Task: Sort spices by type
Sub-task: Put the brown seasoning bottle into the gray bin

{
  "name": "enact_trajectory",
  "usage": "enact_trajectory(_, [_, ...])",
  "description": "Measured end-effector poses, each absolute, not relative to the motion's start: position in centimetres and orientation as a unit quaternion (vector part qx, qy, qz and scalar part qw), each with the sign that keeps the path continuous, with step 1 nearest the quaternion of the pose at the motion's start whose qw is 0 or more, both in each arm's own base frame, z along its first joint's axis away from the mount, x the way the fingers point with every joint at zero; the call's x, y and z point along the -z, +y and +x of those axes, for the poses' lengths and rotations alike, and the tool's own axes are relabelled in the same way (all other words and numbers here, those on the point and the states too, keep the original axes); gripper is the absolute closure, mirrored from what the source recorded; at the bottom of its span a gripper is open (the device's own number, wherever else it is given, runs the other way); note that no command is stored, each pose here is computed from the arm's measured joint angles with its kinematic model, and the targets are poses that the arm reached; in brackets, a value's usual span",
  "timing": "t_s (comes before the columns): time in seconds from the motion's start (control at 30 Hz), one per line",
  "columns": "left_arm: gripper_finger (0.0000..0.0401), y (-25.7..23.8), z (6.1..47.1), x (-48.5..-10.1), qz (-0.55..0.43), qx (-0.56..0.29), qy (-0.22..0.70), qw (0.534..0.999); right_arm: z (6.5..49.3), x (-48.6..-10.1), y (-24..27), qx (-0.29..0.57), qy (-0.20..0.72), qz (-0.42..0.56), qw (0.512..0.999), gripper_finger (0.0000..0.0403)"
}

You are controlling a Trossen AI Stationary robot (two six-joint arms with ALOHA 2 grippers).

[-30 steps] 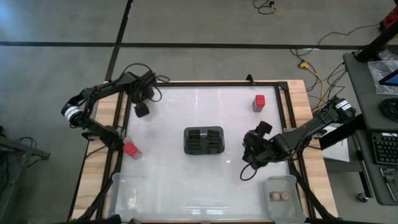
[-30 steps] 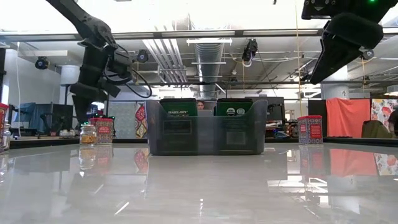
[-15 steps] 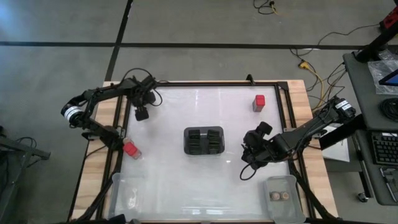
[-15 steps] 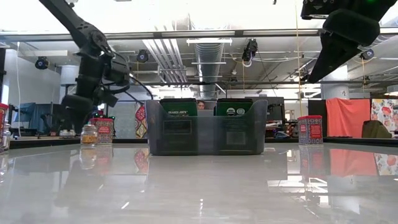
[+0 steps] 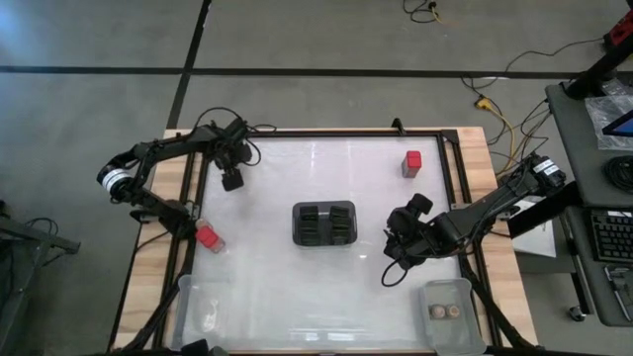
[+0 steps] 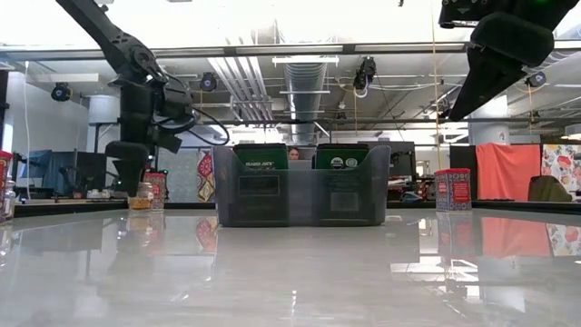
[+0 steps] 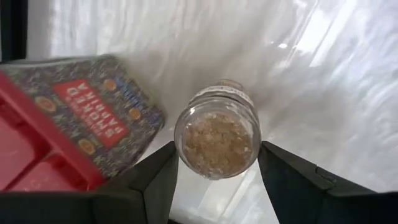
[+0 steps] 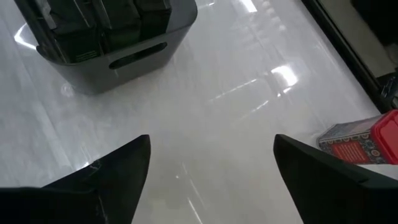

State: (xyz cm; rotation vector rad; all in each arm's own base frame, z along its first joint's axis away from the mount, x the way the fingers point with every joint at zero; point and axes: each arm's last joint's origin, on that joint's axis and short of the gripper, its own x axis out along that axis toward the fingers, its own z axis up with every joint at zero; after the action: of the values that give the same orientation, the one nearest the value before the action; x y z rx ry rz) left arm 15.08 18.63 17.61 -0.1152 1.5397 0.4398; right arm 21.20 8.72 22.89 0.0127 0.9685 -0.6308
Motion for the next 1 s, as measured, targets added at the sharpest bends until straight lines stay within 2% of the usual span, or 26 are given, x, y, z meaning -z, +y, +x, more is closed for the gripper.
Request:
enact_trajectory(0.47, [0.0197, 16.1, 18.4, -17.7, -0.007, -0.136, 0.662, 0.737, 21.2, -22.9, 8.7, 0.297, 0.458, 0.004, 0.838, 0.0085])
enact_trajectory(0.77, [0.0197, 13.5, 21.6, -18.8, 0.051, -0.093, 0.635, 0.765, 21.2, -22.9, 8.7, 0.295, 0.459, -0.003, 0.838, 0.0071])
enact_trajectory(0.9, [0.0197, 13.0, 22.6, -19.8, 0.031, -0.112, 0.62, 0.776, 21.2, -22.9, 8.7, 0.296, 0.458, -0.003, 0.838, 0.0066])
enact_trajectory(1.0, [0.0197, 13.0, 23.0, -21.0, -0.019, -0.158, 0.598, 0.786, 21.3, -22.9, 8.6, 0.298, 0.458, -0.003, 0.838, 0.0064])
